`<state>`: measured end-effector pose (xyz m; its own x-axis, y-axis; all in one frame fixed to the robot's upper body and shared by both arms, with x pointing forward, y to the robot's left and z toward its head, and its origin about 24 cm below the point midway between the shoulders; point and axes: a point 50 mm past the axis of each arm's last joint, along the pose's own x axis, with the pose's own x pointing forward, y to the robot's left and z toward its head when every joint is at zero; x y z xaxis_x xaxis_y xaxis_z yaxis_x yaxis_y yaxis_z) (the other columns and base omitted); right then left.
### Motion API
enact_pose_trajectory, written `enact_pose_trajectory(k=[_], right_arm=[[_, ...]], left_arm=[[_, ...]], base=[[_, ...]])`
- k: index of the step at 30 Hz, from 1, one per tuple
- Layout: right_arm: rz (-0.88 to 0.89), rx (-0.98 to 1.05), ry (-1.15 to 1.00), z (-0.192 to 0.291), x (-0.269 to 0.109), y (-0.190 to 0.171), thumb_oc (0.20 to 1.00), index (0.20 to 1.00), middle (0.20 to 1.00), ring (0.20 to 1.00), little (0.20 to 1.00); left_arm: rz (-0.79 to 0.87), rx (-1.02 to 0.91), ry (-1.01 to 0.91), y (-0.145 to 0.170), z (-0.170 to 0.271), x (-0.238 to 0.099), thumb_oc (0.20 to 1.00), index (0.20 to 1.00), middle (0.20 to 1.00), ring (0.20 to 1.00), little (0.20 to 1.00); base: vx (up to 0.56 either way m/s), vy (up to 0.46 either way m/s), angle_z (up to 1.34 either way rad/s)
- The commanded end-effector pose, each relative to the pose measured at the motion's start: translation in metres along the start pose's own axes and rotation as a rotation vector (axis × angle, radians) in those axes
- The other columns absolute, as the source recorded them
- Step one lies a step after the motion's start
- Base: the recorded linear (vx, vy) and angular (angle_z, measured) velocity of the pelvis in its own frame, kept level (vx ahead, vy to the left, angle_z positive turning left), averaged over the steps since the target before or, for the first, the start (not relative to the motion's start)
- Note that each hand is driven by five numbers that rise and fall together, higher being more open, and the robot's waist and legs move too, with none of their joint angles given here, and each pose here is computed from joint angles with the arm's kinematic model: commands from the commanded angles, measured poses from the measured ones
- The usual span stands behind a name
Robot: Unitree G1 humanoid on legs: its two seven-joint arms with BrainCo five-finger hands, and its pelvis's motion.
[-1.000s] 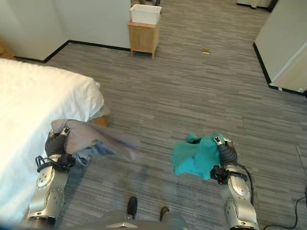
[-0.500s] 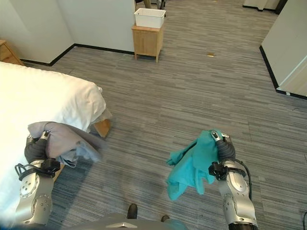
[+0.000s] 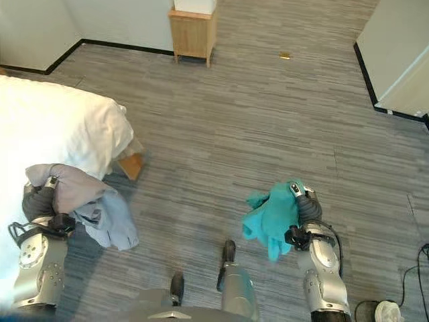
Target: Pick up bed clothes into laundry basket.
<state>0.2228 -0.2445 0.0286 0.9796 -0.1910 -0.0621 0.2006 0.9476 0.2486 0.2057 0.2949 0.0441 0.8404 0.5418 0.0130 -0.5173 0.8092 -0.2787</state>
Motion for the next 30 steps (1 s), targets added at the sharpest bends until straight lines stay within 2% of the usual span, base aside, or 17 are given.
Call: enact_pose_trajectory(k=[1,7,13,22,30], right_arm=[[0.079,-0.065,-0.218,0.045,0.011,0.012,0.200,0.200,0.200,0.200,0.200],[0.106,-0.047,-0.193,0.043,0.016,0.011,0.200,0.200,0.200,0.200,0.200],[0.006,-0.045,-0.233,0.055,0.014,-0.007,0.200,0.200,0.200,0.200,0.200],[0.019,-0.083,-0.188,0.042,0.013,-0.006,0.200,0.200,0.200,0.200,0.200],[0.121,-0.067,-0.175,0.036,0.017,0.022,0.200,0.200,0.200,0.200,0.200]], left_arm=[[-0.108,0.052,-0.293,-0.013,0.063,0.013,0.200,0.200,0.200,0.200,0.200],[-0.126,-0.053,-0.260,-0.020,0.053,0.010,0.200,0.200,0.200,0.200,0.200],[-0.210,-0.117,-0.246,-0.045,0.052,0.012,0.200,0.200,0.200,0.200,0.200],[-0.291,-0.033,-0.189,-0.053,0.038,0.010,0.200,0.200,0.200,0.200,0.200],[-0.333,0.074,-0.172,-0.050,0.038,0.007,0.200,0.200,0.200,0.200,0.200]], base=[[0.66,-0.221,0.12],[0.57,-0.294,-0.03],[0.45,-0.272,-0.12],[0.61,0.073,-0.43],[0.51,0.198,-0.47]])
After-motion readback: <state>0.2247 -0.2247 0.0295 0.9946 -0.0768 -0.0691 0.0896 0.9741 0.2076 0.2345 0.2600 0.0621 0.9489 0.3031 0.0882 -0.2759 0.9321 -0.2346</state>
